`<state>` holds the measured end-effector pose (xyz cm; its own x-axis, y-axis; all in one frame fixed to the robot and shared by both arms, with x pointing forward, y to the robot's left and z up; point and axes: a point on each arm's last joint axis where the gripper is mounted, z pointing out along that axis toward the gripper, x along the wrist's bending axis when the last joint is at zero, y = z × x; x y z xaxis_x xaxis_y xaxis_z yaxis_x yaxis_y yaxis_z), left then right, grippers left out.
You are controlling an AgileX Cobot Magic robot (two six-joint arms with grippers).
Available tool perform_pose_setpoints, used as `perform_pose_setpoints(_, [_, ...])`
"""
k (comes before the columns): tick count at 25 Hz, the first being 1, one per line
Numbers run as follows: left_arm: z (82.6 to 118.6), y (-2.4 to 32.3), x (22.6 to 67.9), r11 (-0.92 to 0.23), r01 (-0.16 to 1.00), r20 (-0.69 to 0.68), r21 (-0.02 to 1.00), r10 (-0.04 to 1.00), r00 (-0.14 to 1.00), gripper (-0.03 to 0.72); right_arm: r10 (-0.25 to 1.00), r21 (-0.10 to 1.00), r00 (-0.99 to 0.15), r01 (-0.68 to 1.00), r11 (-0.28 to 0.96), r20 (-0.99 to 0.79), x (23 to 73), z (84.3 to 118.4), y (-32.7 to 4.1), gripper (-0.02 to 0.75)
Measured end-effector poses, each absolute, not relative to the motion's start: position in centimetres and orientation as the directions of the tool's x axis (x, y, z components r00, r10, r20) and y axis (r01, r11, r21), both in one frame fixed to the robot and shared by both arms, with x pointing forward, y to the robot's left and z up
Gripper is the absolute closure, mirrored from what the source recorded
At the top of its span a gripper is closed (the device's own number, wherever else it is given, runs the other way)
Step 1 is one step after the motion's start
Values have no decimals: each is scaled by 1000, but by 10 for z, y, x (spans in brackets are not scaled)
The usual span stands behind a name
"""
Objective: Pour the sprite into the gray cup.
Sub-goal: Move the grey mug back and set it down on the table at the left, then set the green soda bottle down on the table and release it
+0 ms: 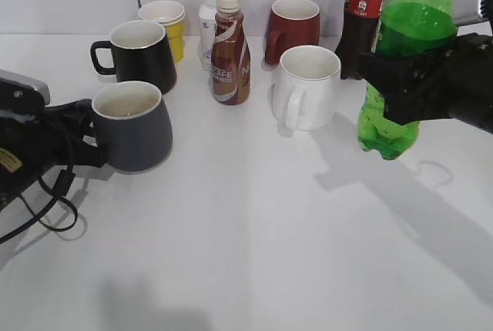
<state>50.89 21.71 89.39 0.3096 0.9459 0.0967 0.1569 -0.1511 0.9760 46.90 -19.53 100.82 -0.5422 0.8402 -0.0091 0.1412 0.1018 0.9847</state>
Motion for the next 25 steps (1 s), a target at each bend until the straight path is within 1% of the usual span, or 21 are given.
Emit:
perform_pose_setpoints(2, [893,217,506,-152,159,95,975,943,318,544,840,985,-542,141,102,-9,469,1008,-195,318])
perform_pose_setpoints(4, [892,217,503,-154,160,95,975,941,325,525,840,985,-542,141,102,-9,469,1008,-195,318])
perform_pose_setpoints(12, [892,222,486,-165,183,95,969,936,339,501,847,985,-531,147,87,4,470,1009,-196,318])
perform_pose_setpoints(16, [904,223,473,-166,156,100,974,927,362,494,888,985,-455,170,16,64,473,1010,-202,318])
perform_pose_setpoints(19, [909,224,467,-168,146,103,975,923,371,489,914,987,-404,157,37,30,477,1009,-207,318])
perform_pose_setpoints(22, [912,225,463,-165,133,105,977,921,375,484,934,984,-357,171,56,8,483,1000,-209,318])
perform_pose_setpoints(25, [911,228,455,-170,147,104,974,920,377,480,949,983,-316,180,37,22,491,988,-211,318])
